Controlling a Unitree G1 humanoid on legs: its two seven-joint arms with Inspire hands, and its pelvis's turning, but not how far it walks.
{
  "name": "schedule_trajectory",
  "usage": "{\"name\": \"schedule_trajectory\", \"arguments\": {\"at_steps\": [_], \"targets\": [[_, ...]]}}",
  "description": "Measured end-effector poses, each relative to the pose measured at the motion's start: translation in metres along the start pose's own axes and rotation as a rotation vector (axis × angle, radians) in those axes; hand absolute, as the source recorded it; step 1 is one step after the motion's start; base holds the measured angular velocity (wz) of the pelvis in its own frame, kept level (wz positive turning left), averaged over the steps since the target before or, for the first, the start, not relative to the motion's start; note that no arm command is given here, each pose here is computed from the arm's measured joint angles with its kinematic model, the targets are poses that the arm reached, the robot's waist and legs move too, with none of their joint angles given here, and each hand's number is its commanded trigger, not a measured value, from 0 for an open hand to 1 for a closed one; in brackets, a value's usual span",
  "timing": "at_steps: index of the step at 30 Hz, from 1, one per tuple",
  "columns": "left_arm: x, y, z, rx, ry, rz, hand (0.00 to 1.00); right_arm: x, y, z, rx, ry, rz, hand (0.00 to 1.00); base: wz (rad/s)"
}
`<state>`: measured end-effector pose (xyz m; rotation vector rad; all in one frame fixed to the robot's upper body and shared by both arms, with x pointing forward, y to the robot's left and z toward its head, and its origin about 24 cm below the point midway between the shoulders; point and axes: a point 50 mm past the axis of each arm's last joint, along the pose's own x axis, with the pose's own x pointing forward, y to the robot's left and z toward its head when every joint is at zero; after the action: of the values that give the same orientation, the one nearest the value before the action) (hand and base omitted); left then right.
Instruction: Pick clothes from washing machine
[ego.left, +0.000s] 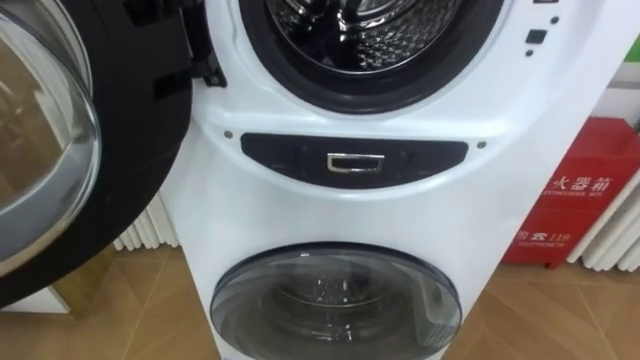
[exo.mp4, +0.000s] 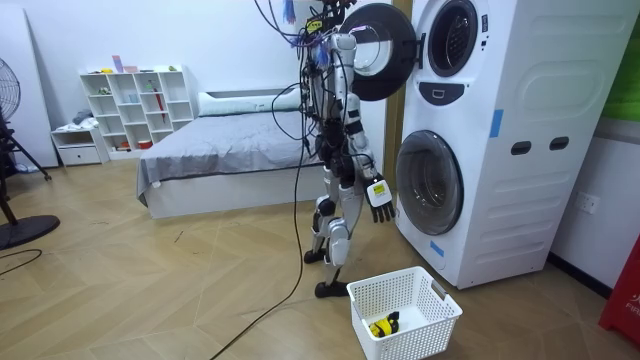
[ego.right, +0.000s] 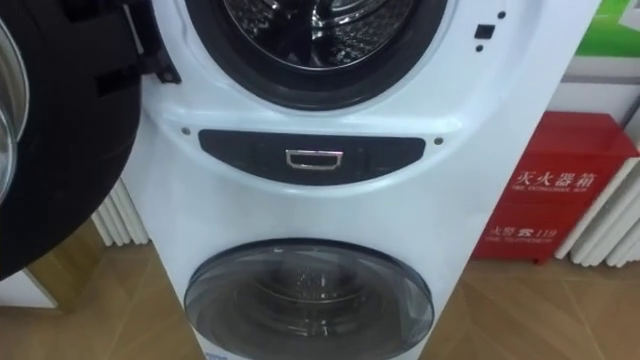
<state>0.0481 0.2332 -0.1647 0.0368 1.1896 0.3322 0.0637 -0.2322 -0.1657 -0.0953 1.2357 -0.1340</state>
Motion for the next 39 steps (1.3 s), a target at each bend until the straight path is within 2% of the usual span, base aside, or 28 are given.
{"name": "schedule_trajectory", "arguments": {"at_steps": [5,8,10,11,14,20,22,25,29,32,33,39], "targets": [[0.000,0.003,-0.002,-0.137,0.015,0.016,0.00,0.000,-0.001,0.000,-0.015,-0.001,0.000,0.00,-0.02],[0.000,0.007,-0.002,-0.296,0.018,0.035,0.00,0.000,-0.004,-0.001,0.000,0.000,-0.008,0.00,-0.01],[0.001,0.012,0.006,-0.456,-0.014,0.042,0.00,-0.001,-0.006,-0.002,0.002,0.001,-0.014,0.00,-0.02],[0.002,0.014,0.010,-0.493,-0.031,0.042,0.00,-0.001,-0.006,-0.002,0.008,0.000,-0.016,0.00,0.00],[0.003,0.026,0.041,-0.696,-0.165,0.033,0.00,-0.001,-0.010,0.003,0.034,-0.031,-0.022,0.00,0.04],[-0.002,0.038,0.094,-0.888,-0.384,-0.047,0.00,-0.003,-0.017,0.003,0.061,-0.056,-0.014,0.00,0.00],[-0.012,0.042,0.123,-0.979,-0.512,-0.111,0.00,-0.004,-0.021,-0.001,0.090,-0.057,-0.024,0.00,0.00],[-0.022,0.051,0.150,-0.978,-0.628,-0.163,0.00,-0.005,-0.024,-0.001,0.089,-0.063,-0.031,0.00,-0.04],[-0.034,0.061,0.168,-0.983,-0.728,-0.179,0.00,-0.007,-0.027,-0.005,0.079,-0.057,-0.037,0.00,-0.05],[-0.055,0.072,0.195,-0.964,-0.861,-0.207,0.00,-0.008,-0.029,-0.009,0.081,-0.047,-0.046,0.00,0.04],[-0.061,0.077,0.203,-0.917,-0.890,-0.201,0.00,-0.008,-0.030,-0.009,0.082,-0.047,-0.048,0.00,0.00],[-0.069,0.082,0.212,-0.818,-0.882,-0.162,0.00,-0.011,-0.038,-0.014,0.102,-0.048,-0.075,0.00,0.00]]}}
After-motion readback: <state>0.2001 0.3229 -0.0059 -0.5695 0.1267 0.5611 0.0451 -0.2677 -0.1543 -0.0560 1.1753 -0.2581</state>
